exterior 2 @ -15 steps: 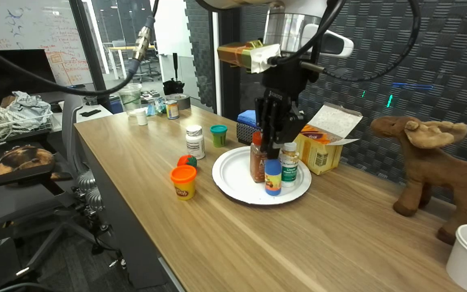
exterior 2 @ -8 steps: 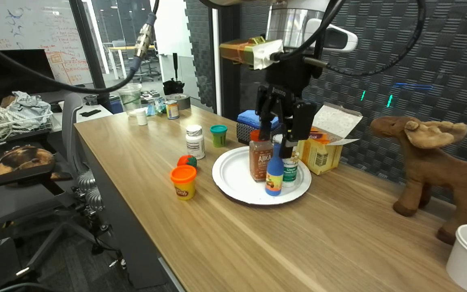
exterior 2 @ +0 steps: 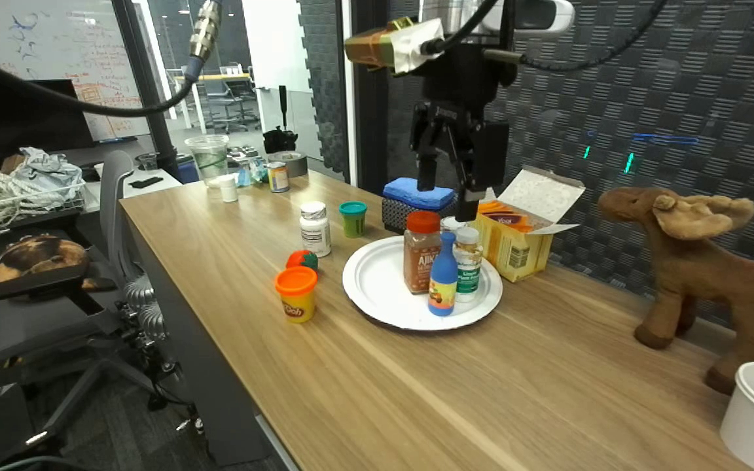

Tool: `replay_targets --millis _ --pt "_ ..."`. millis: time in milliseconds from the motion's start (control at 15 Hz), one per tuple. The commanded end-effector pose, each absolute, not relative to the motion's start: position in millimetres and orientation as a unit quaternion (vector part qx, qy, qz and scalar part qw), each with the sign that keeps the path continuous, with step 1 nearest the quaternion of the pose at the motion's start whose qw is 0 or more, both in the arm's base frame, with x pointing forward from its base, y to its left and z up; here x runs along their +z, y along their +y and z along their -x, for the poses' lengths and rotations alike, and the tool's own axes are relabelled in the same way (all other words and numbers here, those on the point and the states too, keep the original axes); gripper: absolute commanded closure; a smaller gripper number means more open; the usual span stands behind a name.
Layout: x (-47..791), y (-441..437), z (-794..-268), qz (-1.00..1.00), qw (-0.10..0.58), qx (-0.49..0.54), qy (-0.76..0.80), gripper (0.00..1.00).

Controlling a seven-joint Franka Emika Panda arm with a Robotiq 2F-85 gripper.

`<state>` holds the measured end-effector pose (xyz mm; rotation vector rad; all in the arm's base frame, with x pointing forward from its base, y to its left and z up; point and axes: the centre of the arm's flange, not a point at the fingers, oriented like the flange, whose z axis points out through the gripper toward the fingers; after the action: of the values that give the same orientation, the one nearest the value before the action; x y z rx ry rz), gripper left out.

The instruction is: Place the bottles and orange toy on the white plate

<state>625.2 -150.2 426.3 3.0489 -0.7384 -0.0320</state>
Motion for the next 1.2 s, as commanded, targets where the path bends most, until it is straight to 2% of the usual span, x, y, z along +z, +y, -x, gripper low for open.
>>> replay_targets --millis 0,200,667,1133 --pt "442.5 -121.0 -593.0 -0.965 0.01 0.014 -0.26 0.0" --pt "440.5 -98.8 -573.5 -0.96 0.006 0.022 -0.28 0.0" --pt "395.4 -72.1 -533.3 -0.954 0.056 -0.02 -0.293 0.0" --pt "369.6 -60.8 -527.2 -0.954 0.034 -0.049 -0.293 0.0"
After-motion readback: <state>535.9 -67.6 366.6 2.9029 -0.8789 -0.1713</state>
